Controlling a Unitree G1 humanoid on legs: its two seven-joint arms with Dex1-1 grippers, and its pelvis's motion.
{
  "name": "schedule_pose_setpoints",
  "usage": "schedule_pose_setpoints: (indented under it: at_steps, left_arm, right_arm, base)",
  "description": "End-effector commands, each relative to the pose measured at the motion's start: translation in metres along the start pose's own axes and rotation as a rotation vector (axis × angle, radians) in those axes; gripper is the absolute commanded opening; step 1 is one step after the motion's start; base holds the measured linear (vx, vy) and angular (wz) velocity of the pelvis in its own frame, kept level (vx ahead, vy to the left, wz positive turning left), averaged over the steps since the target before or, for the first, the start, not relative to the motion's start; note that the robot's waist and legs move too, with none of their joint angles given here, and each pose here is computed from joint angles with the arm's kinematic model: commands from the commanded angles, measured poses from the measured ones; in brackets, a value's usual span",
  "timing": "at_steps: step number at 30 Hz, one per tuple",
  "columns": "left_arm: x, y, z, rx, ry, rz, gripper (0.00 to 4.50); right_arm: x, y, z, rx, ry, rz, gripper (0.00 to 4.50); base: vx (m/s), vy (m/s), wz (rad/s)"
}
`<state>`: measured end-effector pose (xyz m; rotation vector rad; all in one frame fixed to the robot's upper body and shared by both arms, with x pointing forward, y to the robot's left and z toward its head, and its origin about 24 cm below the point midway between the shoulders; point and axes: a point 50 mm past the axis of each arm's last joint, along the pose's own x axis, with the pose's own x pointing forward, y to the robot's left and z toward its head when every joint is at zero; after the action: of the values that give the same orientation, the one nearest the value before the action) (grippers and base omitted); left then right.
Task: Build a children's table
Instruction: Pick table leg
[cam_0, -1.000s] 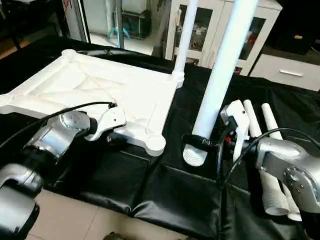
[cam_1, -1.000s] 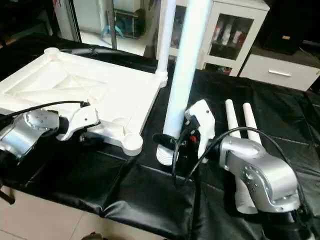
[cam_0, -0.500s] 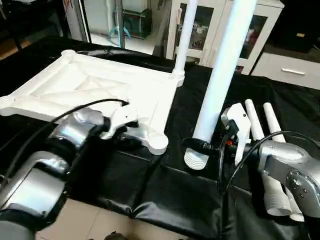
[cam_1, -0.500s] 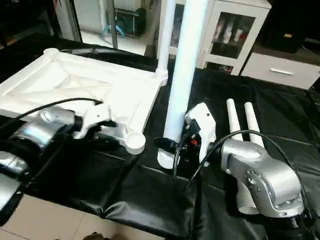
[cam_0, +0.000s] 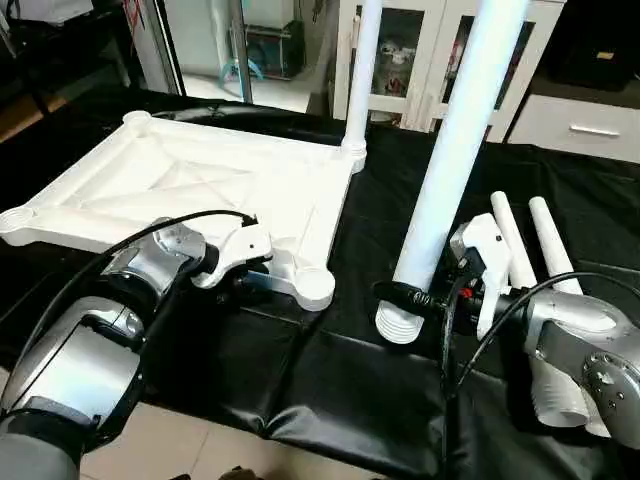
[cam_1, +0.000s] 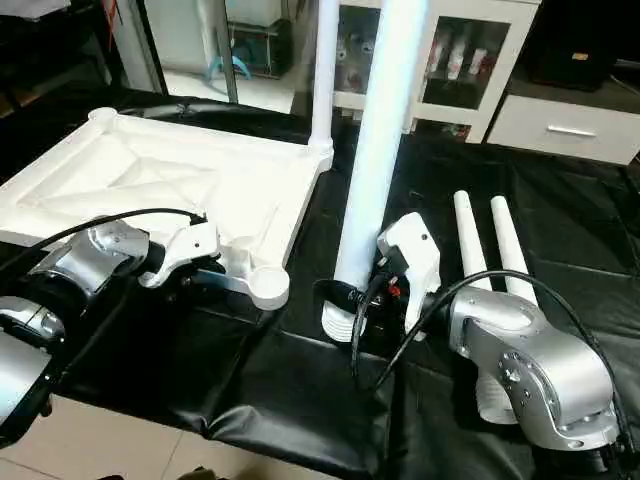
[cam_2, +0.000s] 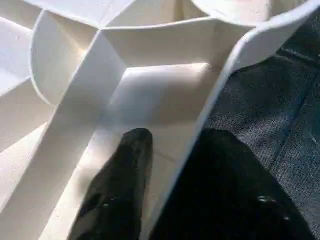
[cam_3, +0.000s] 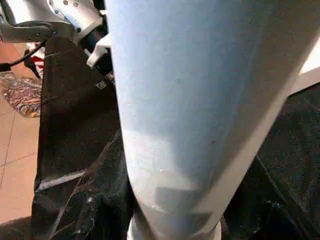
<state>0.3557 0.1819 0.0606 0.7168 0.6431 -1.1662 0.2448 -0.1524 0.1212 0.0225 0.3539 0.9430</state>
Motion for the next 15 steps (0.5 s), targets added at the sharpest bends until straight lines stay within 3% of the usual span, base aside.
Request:
schedule_pose_setpoints:
  at_steps: [1, 6, 11, 15]
  left_arm:
    - [-0.001, -0.002, -0.001, -0.053, -0.007, -0.056, 1.71]
    - [-0.001, -0.006, -0.006, -0.13, -0.018, -0.108, 1.3]
    - [0.004, -0.005, -0.009, -0.202, -0.024, -0.027, 1.01]
    - [0.016, -0.014, -0.011, -0.293, -0.051, -0.015, 0.77]
  right_arm:
    - [-0.004, 0.001, 0.009, -0.036, -0.027, 0.001, 1.87]
    - [-0.002, 0.0, 0.008, -0.038, -0.019, 0.01, 1.87]
    - [0.001, 0.0, 0.008, -0.04, -0.02, 0.014, 1.87]
    - [0.004, 0.001, 0.006, -0.036, -0.024, 0.015, 1.87]
  base:
    - [0.0, 0.0, 0.0]
    - [0.0, 0.0, 0.0]
    - [0.0, 0.0, 0.0]
    - [0.0, 0.0, 0.0]
